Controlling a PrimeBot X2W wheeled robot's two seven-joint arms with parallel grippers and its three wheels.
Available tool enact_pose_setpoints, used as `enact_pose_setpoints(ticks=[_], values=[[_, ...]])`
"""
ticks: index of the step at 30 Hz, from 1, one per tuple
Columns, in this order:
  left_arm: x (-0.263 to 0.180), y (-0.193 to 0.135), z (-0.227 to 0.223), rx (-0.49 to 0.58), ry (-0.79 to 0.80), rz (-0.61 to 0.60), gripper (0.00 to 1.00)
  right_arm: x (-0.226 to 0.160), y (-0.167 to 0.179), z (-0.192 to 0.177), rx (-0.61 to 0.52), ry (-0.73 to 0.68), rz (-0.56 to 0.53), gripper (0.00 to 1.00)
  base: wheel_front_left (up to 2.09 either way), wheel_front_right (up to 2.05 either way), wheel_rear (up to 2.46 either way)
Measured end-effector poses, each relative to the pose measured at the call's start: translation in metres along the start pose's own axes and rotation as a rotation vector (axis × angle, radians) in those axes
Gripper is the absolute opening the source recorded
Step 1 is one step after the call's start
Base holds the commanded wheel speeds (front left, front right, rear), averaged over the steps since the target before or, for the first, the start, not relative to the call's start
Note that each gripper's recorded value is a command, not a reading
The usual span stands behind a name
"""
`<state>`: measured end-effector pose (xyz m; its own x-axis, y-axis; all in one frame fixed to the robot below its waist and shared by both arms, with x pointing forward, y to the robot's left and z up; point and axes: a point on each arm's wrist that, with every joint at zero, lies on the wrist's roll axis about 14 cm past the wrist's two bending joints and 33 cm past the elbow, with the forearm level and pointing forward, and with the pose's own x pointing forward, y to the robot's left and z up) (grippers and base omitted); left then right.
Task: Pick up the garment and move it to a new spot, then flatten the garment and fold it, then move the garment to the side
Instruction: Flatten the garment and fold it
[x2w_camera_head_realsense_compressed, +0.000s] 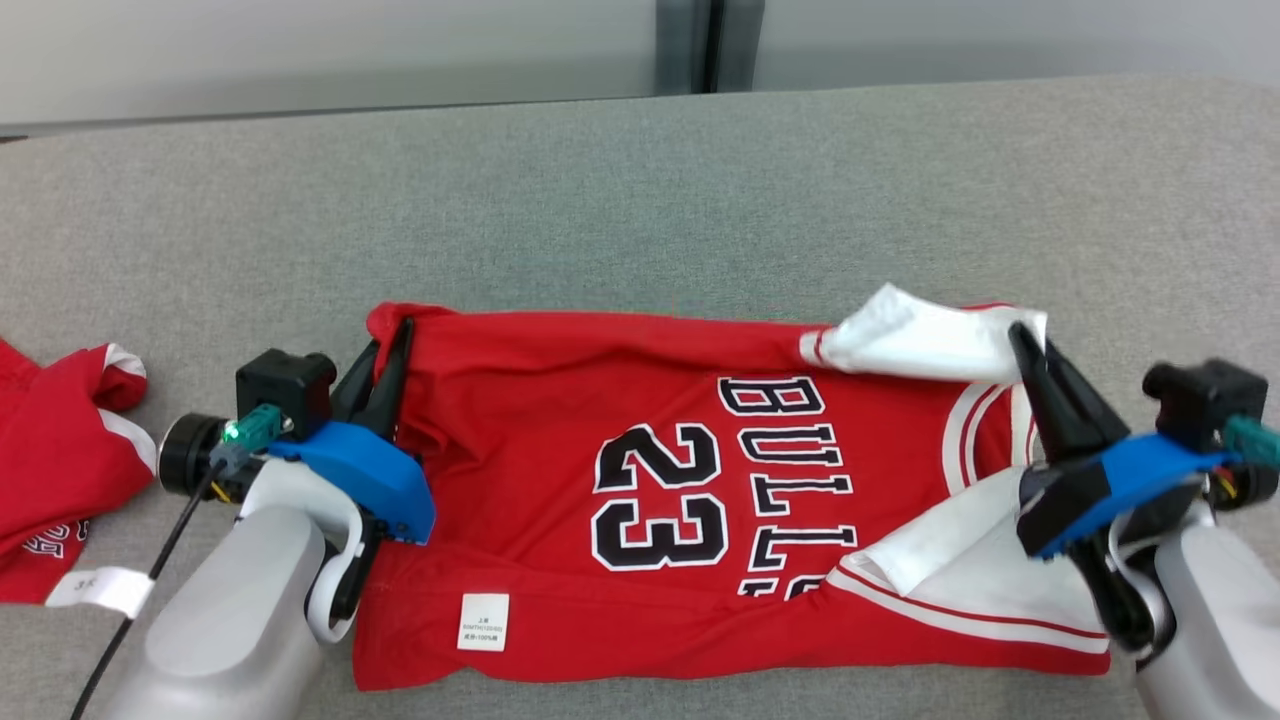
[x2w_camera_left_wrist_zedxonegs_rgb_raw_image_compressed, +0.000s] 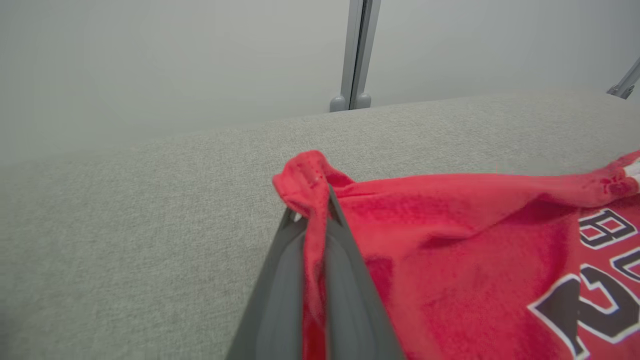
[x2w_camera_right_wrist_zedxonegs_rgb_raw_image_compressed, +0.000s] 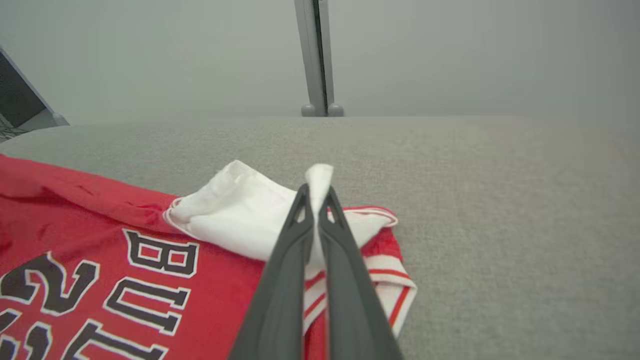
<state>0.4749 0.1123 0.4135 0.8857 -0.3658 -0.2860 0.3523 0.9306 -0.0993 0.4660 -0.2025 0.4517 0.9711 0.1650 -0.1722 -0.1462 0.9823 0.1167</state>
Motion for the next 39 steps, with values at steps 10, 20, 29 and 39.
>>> enact_pose_setpoints(ticks=[10, 20, 29, 39], values=[[-0.026, -0.015, -0.01, -0.016, -0.018, -0.002, 0.0, -0.053, 0.008, -0.01, 0.083, 0.016, -0.037, 0.0, 0.0, 0.0, 0.0], [-0.053, -0.025, -0.026, -0.077, -0.014, 0.036, 0.0, -0.085, 0.006, -0.02, 0.125, 0.037, -0.088, 0.0, 0.0, 0.0, 0.0], [-0.071, -0.024, -0.037, -0.12, -0.006, 0.081, 1.0, -0.096, 0.008, -0.034, 0.152, 0.073, -0.107, 1.0, 0.0, 0.0, 0.0], [-0.084, -0.005, 0.001, -0.12, -0.156, 0.188, 1.0, -0.093, -0.009, -0.01, 0.114, 0.008, -0.135, 1.0, 0.0, 0.0, 0.0]])
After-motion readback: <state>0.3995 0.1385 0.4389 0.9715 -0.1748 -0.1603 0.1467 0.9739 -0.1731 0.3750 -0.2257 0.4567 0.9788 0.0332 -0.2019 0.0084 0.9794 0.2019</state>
